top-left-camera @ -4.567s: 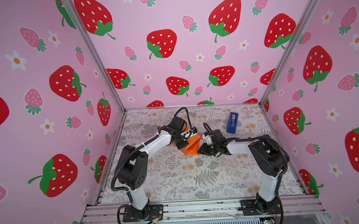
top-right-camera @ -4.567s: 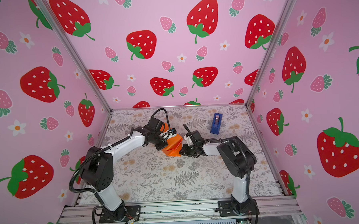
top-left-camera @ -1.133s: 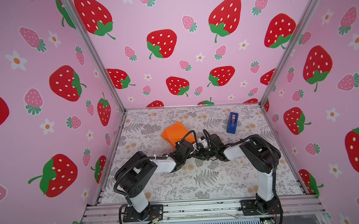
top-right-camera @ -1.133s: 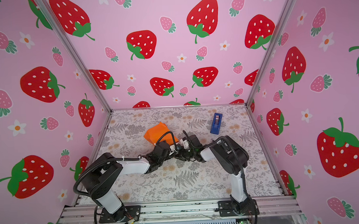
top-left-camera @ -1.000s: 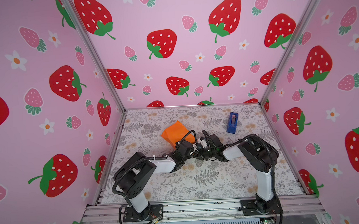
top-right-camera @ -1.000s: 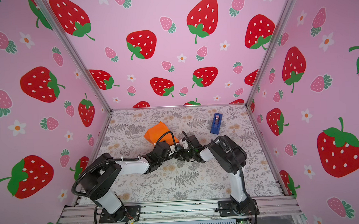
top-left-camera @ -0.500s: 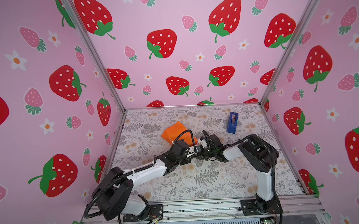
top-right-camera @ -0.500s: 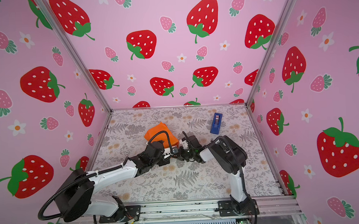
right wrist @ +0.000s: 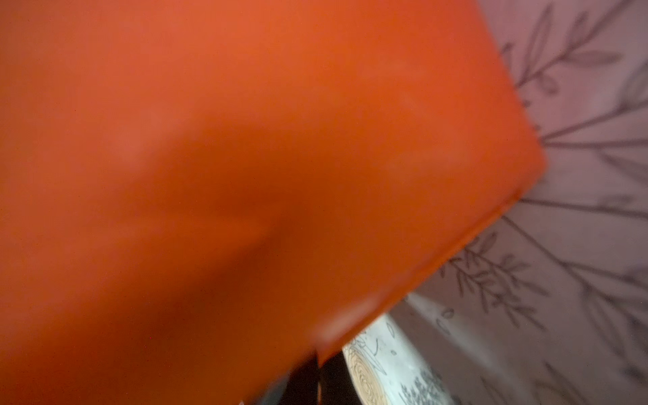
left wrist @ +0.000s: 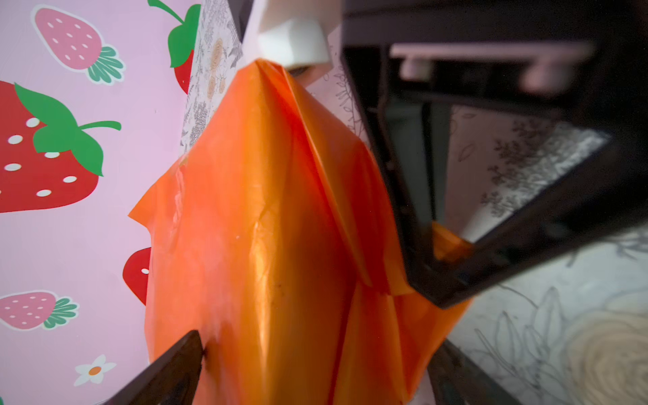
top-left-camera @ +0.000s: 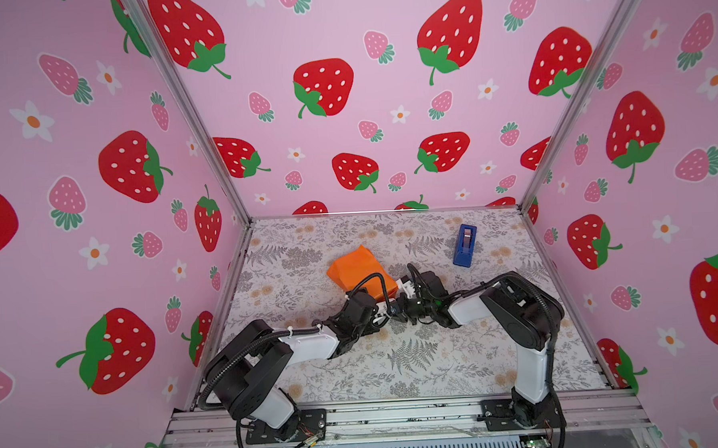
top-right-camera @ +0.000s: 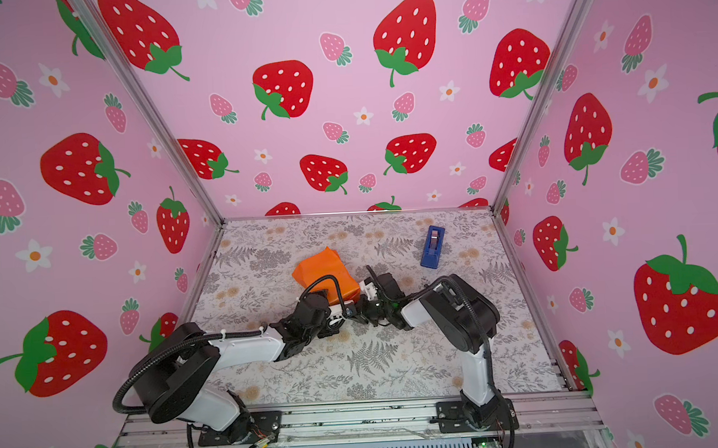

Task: Wrap a gift box in wrapping paper
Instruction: Fold the wrapping paper in the gift box.

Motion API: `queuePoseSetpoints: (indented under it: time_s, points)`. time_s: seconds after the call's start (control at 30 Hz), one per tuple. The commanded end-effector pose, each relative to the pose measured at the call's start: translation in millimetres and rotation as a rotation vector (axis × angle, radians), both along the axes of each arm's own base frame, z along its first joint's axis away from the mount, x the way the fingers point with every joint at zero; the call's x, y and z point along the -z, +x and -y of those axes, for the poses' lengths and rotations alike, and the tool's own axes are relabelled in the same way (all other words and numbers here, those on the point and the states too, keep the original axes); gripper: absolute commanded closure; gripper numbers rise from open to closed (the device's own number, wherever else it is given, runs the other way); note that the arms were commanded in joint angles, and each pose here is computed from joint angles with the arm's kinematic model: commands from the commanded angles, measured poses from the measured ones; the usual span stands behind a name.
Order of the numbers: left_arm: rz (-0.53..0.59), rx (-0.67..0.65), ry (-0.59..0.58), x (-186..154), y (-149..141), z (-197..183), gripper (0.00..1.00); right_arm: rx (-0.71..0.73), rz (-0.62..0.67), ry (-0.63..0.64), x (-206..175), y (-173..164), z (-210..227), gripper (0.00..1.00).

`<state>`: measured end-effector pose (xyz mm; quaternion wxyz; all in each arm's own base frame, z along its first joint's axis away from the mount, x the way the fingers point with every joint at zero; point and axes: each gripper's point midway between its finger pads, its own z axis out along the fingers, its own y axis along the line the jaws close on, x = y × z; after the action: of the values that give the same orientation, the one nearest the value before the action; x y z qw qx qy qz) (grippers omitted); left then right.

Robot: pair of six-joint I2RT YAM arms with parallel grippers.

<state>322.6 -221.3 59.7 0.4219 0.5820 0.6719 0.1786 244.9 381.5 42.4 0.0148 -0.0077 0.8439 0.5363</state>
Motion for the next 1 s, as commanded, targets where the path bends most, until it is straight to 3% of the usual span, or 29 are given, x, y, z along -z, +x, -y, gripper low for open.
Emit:
queuePoseSetpoints:
  time_s: [0.0, 0.23, 0.33, 0.47, 0.57, 0.7, 0.97]
  points:
    - [0.057, -0.004, 0.035, -0.1, 6.8, -1.8, 0.01, -0.028, 0.022, 0.082, -29.8, -6.6, -12.8, 1.00]
    - [0.034, -0.002, 0.037, 3.1, 3.3, -1.9, 0.01, -0.030, 0.031, 0.093, -37.3, -5.4, -16.6, 1.00]
    - [0.036, -0.012, 0.058, 4.8, 4.4, -5.2, 0.01, -0.030, 0.039, 0.100, -42.0, -4.6, -17.3, 0.93]
    - [0.028, -0.016, 0.073, 6.5, 4.6, -7.7, 0.01, -0.021, 0.075, 0.085, -50.0, -0.8, -14.5, 0.73]
    - [0.030, -0.023, 0.070, 3.9, 5.6, -7.8, 0.03, -0.011, 0.107, 0.068, -52.5, 4.4, -11.4, 0.71]
    - [0.026, -0.025, 0.053, -0.5, 4.7, -7.1, 0.00, -0.021, 0.098, 0.070, -46.6, 5.6, -13.9, 0.75]
    - [0.013, -0.002, 0.017, -13.0, -2.9, -5.4, 0.01, -0.006, 0.098, 0.089, -44.1, 13.5, -20.7, 0.97]
